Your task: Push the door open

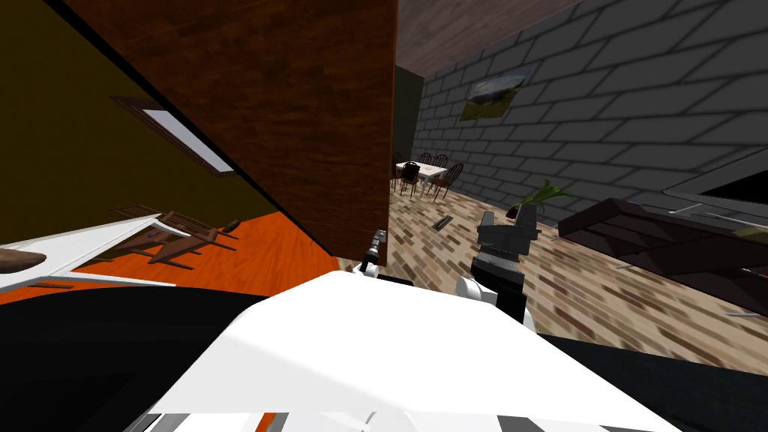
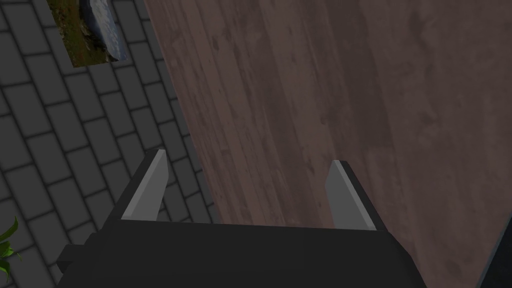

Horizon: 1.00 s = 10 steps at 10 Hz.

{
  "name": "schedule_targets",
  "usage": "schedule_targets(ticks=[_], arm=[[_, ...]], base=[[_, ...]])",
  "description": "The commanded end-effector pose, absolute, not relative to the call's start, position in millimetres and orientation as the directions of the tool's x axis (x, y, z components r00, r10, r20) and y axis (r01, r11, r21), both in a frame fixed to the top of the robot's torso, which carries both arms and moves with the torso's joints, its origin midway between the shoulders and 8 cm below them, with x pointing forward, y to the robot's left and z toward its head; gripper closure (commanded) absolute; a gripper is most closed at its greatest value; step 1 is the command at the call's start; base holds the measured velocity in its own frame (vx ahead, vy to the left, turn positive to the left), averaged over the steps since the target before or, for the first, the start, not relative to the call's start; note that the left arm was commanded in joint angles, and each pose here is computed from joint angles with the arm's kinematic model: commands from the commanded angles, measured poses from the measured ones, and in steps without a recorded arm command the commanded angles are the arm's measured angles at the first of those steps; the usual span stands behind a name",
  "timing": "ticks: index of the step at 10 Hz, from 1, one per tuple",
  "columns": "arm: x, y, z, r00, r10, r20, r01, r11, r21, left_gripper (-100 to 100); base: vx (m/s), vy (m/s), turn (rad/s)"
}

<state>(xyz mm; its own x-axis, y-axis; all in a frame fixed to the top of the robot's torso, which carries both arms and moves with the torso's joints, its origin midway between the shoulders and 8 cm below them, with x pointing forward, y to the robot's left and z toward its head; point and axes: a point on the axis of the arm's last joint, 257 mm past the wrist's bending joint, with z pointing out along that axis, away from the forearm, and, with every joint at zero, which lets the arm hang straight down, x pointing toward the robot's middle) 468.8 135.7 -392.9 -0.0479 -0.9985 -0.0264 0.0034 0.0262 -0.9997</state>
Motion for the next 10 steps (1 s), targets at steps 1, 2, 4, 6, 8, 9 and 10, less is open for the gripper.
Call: schedule_targets(ticks=[1, 2, 4, 6, 8, 9, 10], arm=[[469, 136, -393, -0.048, -0.999, -0.026, 0.003, 0.026, -1.0, -100], [469, 136, -393, -0.048, -0.999, -0.026, 0.003, 0.026, -1.0, 100], [469, 136, -393, -0.048, -0.999, -0.026, 0.003, 0.026, -1.0, 100], [469, 136, -393, -0.048, -0.999, -0.026, 0.003, 0.026, -1.0, 100], [471, 156, -395, -0.023, -0.999, -0.046, 0.001, 0.046, -0.999, 100], [472, 165, -395, -0.01, -0.999, -0.053, 0.001, 0.053, -0.999, 100], [473, 174, -395, 0.006, -0.998, -0.059, 0.001, 0.059, -0.998, 100]], base=[[0.047, -0.034, -0.003], [-0.006, 0.003, 0.006], [-0.013, 0.012, -0.01], [-0.008, 0.002, 0.0], [0.059, -0.022, 0.022], [0.179, -0.068, 0.08], [0.179, -0.059, 0.076]])
